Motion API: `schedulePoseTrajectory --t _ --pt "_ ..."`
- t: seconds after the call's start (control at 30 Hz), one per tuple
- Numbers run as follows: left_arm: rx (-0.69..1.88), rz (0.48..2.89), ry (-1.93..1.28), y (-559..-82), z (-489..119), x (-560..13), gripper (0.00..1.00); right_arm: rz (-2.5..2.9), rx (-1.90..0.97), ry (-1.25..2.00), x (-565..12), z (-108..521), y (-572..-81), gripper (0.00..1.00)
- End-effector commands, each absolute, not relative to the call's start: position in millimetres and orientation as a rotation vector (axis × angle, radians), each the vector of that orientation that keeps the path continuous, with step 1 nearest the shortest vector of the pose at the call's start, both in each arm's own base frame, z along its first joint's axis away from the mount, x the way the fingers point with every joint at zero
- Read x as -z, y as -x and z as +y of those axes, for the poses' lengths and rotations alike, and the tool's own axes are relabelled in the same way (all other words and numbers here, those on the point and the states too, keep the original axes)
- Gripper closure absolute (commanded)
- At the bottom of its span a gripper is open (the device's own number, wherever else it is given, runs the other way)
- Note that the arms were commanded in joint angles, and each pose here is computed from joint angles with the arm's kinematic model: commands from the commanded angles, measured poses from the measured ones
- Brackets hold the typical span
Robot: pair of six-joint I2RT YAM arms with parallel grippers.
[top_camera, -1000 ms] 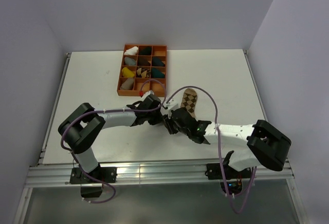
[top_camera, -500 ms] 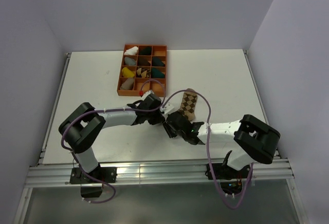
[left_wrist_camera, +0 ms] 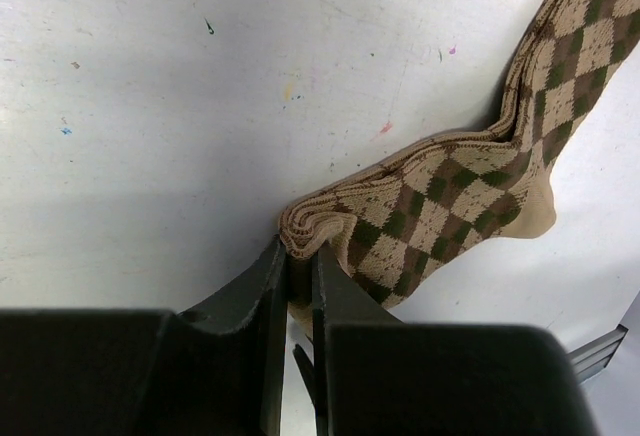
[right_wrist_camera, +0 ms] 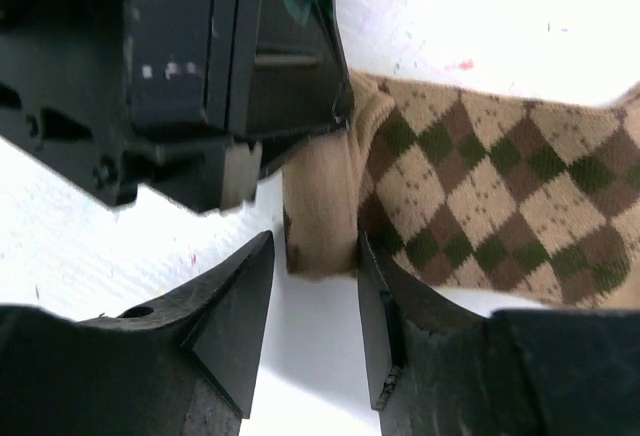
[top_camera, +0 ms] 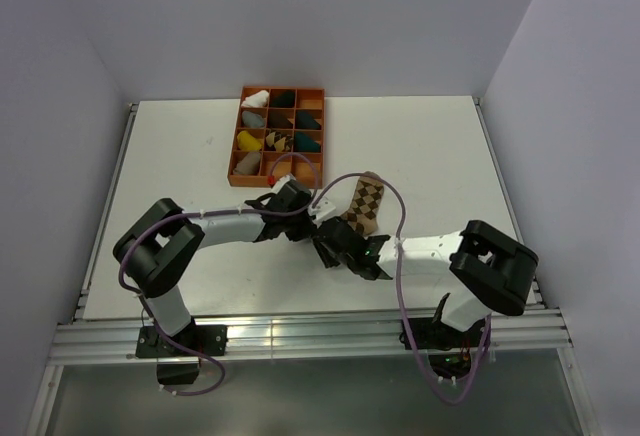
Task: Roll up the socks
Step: Roll the sock at the center of the board.
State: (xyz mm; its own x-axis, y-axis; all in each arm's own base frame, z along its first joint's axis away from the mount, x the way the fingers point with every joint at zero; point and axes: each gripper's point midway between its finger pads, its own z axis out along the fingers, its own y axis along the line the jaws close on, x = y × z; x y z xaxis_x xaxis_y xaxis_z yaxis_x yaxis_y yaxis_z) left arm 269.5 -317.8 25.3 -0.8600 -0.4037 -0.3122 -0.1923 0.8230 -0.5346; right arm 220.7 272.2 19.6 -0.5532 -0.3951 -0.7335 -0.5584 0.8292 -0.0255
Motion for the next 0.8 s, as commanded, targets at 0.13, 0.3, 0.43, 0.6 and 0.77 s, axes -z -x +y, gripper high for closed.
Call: schedulePoseTrajectory --t 0.13,0.3,0.43,0.6,0.77 --pt "0.59 2.582 0.485 -268 -294 -18 1.0 2.134 -0.383 0.712 -59 300 -225 0.49" --pt "0.581 2.556 0.482 -274 -288 -23 1.0 2.113 -0.396 0.685 -70 305 -232 0.48" --pt "0.607 2.559 0.458 -271 -291 -24 1.0 2.088 -0.4 0.651 -82 303 -235 0.47" --pt "0.634 2.556 0.421 -269 -298 -29 1.0 2.084 -0.42 0.655 -82 307 -235 0.47" --pt "0.629 2.562 0.412 -267 -299 -29 1.0 2.099 -0.431 0.67 -72 315 -235 0.48"
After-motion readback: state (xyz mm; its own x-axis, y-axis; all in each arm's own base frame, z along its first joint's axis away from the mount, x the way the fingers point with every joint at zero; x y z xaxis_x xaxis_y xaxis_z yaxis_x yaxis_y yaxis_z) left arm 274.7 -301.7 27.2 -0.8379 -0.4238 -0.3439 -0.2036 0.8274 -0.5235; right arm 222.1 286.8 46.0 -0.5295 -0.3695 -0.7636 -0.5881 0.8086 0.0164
